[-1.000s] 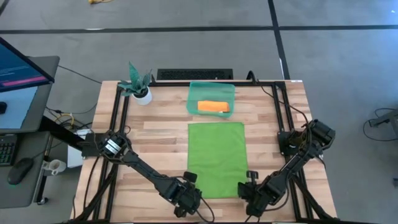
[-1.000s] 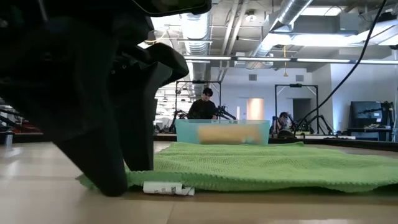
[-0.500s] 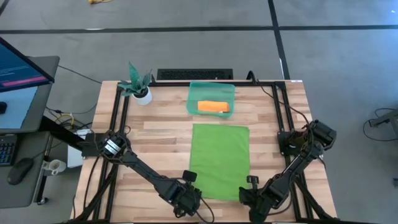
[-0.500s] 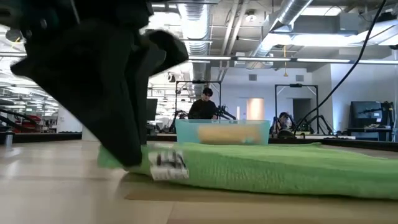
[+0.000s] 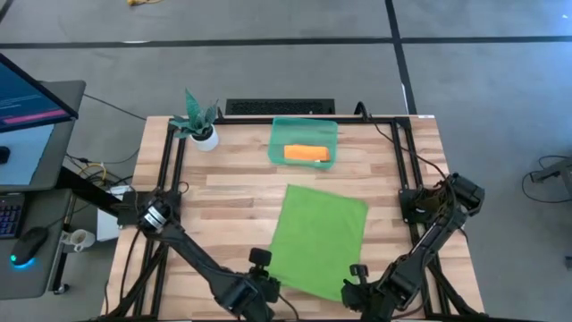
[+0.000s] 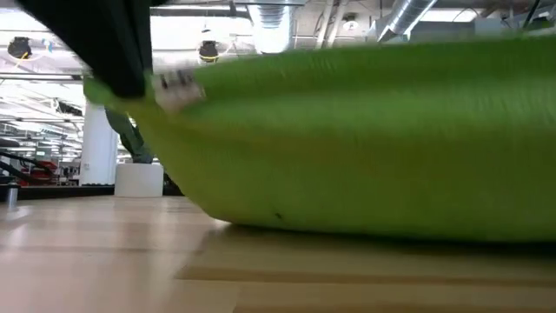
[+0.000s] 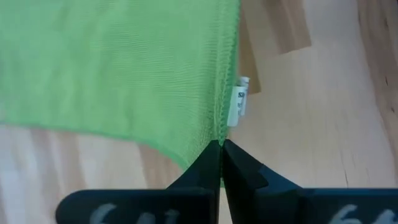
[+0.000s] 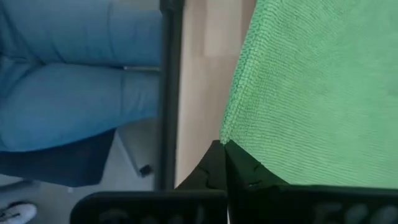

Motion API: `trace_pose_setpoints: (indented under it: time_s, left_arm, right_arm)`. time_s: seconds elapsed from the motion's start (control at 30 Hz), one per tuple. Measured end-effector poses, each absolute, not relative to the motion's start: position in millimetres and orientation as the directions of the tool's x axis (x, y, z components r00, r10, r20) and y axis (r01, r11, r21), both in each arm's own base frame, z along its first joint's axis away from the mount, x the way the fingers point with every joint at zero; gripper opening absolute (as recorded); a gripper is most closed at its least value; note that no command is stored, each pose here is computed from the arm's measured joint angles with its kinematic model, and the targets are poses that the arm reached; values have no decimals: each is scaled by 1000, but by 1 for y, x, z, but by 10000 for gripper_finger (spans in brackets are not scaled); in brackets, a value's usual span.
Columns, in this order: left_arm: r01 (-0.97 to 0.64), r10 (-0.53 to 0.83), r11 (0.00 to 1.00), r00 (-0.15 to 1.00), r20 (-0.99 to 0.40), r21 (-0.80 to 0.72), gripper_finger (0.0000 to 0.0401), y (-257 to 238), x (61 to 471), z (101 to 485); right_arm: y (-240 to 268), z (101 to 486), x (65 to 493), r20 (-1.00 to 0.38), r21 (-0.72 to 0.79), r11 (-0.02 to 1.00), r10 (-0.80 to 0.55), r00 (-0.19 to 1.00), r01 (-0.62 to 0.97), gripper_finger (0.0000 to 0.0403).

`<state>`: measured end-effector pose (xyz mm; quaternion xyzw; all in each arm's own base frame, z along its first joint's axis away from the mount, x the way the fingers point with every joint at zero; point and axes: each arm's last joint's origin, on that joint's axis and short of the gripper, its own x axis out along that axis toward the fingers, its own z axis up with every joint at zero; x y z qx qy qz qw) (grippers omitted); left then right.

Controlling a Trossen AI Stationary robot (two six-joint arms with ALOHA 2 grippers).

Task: Roll microfiber towels into tight, uniform cylinder then place into a basket
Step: Fold the green towel

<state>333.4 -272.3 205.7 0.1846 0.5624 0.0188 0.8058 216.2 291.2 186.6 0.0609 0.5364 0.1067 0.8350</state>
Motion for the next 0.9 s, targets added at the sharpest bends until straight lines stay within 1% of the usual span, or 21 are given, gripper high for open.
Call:
trace_pose_setpoints:
  time_s: [0.23, 0.33, 0.47, 0.6, 0.73, 0.9]
  left_arm:
    - [96, 288, 934, 363, -886, 343, 0, -281, 320, 229]
    - [89, 343, 910, 385, -857, 404, 0, -282, 315, 232]
    - [95, 453, 835, 441, -775, 542, 0, -277, 315, 234]
    - [33, 560, 763, 465, -686, 645, 0, -259, 326, 237]
    - [-45, 621, 739, 431, -655, 672, 0, -234, 341, 236]
    - [-143, 709, 680, 376, -596, 719, 0, -197, 360, 226]
  right_arm:
    - [300, 212, 222, -870, 229, 965, 262, 419, -129, 2]
    - [299, 218, 222, -880, 189, 970, 236, 413, -151, 3]
    - [288, 220, 220, -911, 64, 990, 110, 396, -126, 3]
    - [271, 217, 219, -930, -77, 996, -58, 363, -37, 4]
    - [254, 212, 219, -931, -170, 981, -190, 310, 90, 4]
    - [238, 202, 220, -931, -235, 959, -269, 246, 159, 4]
